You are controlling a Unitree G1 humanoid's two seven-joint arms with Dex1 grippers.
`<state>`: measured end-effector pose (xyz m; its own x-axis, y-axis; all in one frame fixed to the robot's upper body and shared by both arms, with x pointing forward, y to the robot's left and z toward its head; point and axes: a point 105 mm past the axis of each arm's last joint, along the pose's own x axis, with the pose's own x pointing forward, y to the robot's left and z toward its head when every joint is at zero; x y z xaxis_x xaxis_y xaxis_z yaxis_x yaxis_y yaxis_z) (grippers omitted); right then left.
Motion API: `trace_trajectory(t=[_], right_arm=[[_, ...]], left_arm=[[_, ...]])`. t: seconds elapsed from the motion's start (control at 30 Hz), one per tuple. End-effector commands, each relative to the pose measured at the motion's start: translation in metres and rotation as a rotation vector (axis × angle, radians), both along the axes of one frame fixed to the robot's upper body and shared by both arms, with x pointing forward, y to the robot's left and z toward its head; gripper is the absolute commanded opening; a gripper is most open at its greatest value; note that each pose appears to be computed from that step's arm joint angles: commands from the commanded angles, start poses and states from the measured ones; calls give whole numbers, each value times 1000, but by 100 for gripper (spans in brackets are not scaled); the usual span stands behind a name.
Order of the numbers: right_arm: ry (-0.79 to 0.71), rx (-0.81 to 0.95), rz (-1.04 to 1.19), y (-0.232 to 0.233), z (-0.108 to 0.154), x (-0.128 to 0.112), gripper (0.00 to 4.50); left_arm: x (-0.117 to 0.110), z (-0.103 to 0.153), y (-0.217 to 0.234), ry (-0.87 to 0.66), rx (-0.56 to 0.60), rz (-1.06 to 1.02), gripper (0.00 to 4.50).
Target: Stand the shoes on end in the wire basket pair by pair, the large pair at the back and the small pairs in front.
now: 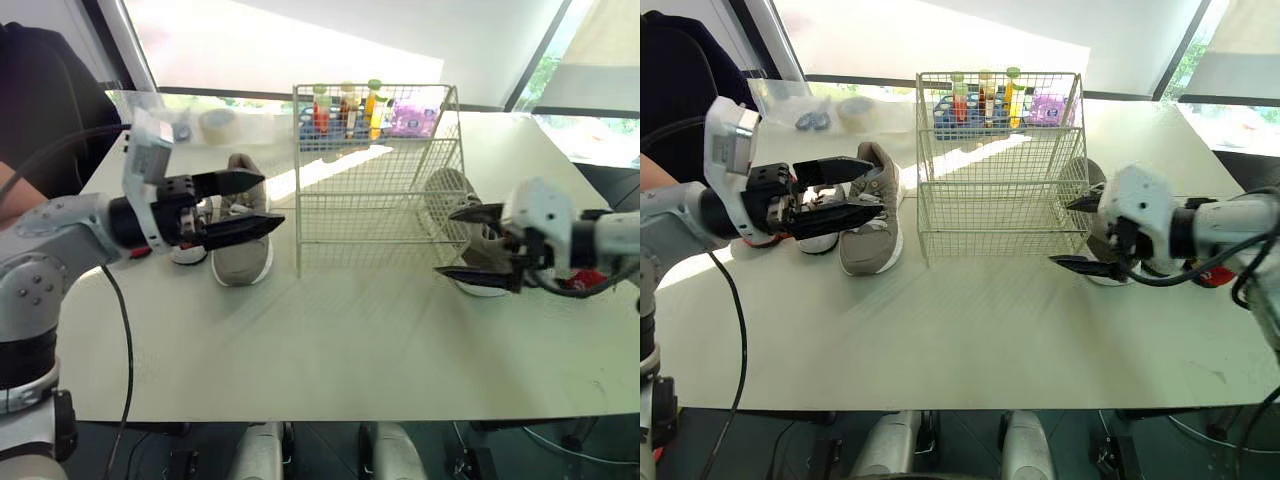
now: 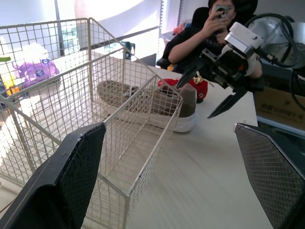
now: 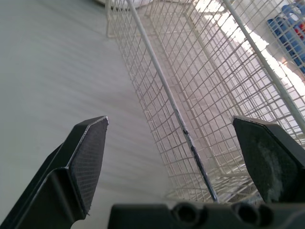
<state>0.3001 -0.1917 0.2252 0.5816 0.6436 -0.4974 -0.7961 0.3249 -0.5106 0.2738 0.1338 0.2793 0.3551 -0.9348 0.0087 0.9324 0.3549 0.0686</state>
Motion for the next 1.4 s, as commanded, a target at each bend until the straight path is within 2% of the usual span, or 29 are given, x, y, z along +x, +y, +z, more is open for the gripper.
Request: trace_trajectory(t=[0.03, 0.27, 0.3, 0.37, 0.57, 0.6, 1.1, 1.4], right_arm=[[-45, -69, -3, 2, -5, 22, 450], [15, -159, 54, 17, -29, 34, 450], [19, -166, 54, 18, -32, 36, 424], [20, -178, 56, 19, -35, 38, 356], [6, -179, 94, 27, -32, 38, 45], [-1, -186, 110, 29, -31, 37, 5], [0, -220, 268, 48, -17, 10, 5], [5, -199, 240, 53, -16, 14, 5]], left_arm=[[-2, 7, 0, -51, 5, -6, 444], [-2, 4, 0, -68, 7, 10, 444], [-3, 4, -1, -71, 9, 12, 448], [-2, 4, -1, -76, 12, 15, 450], [-3, 5, -2, -85, 15, 18, 450], [-3, 5, -2, -86, 16, 18, 450], [0, 7, -7, -99, 10, 0, 450], [0, 7, -9, -102, 7, -2, 450]])
